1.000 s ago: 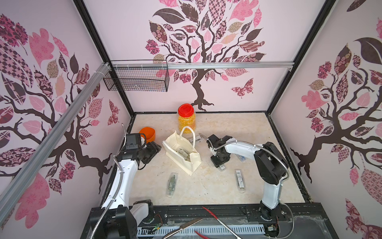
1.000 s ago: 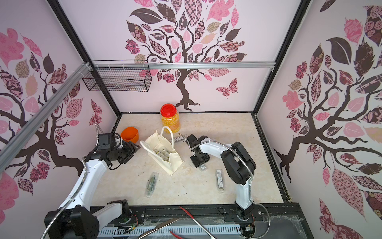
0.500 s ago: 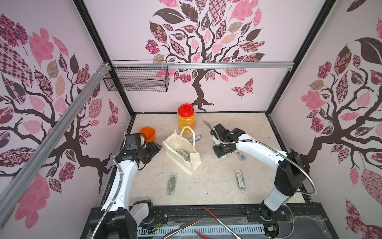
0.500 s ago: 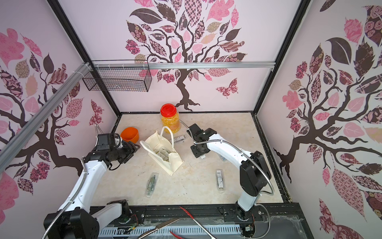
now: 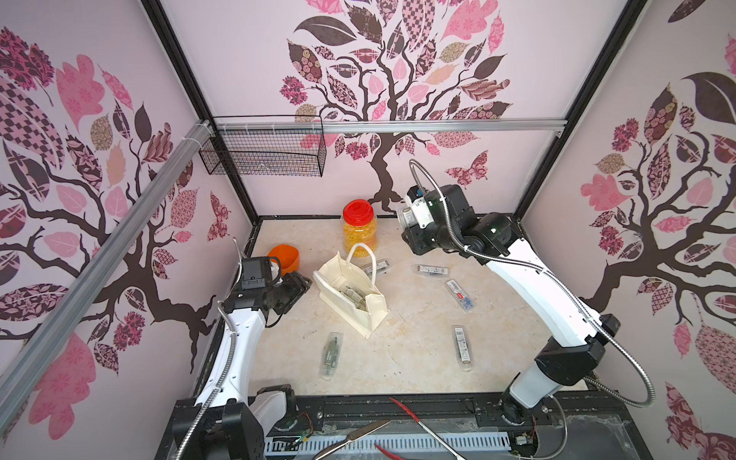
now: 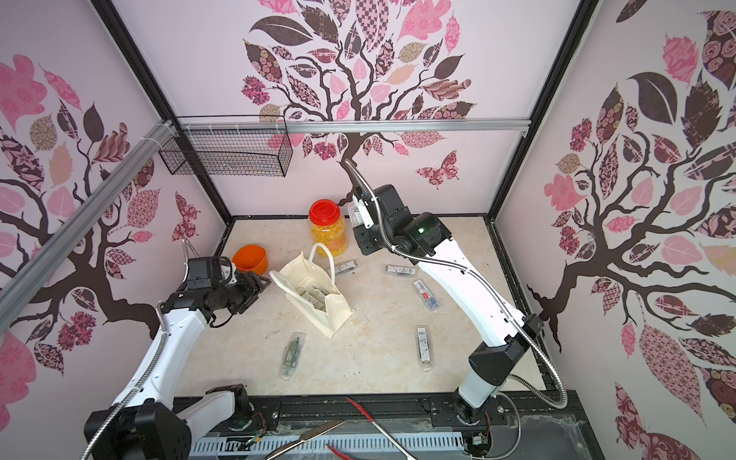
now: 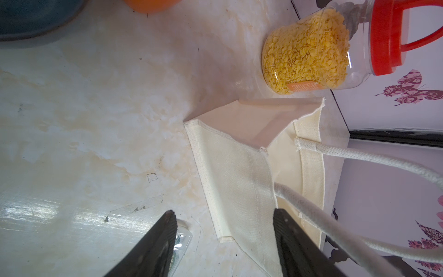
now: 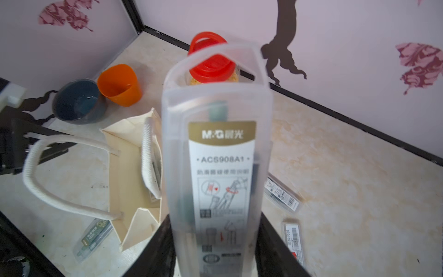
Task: Put the compass set into the canvas bag
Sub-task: Pick up the compass set at the center of the board, then place the compass set in the canvas bag.
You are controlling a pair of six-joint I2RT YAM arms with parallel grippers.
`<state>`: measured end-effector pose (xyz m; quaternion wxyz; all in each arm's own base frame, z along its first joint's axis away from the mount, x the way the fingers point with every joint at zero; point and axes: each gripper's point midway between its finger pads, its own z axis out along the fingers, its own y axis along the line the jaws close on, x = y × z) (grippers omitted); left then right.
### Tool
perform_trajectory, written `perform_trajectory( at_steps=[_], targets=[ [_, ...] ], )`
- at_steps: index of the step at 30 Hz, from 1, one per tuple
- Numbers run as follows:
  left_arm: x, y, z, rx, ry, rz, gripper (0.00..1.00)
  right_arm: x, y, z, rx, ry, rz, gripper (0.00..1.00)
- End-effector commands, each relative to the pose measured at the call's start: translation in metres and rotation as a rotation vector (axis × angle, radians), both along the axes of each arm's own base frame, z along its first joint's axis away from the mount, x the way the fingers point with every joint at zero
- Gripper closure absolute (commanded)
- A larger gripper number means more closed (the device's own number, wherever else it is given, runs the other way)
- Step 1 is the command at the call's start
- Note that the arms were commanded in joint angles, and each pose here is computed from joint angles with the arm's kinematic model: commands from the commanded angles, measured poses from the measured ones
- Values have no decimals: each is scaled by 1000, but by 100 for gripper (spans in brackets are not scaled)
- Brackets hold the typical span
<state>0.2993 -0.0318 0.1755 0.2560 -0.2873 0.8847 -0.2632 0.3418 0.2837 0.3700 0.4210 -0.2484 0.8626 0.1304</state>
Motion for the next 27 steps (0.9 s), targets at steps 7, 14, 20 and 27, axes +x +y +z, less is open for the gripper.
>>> perform_trajectory(
  at_steps=[7, 14, 20, 27],
  targets=[
    [5, 0, 10, 10, -42, -6, 32, -31, 88, -19, 35, 73, 236, 52],
    [4, 1, 6, 15, -34, -5, 32, -52, 138, -57, 12, 148, 331, 52],
    [4, 1, 2, 13, -25, -7, 32, -42, 152, -111, -86, 192, 318, 52],
    [2, 2, 0, 26, -21, -3, 32, -27, 162, -179, -210, 237, 299, 52]
  ],
)
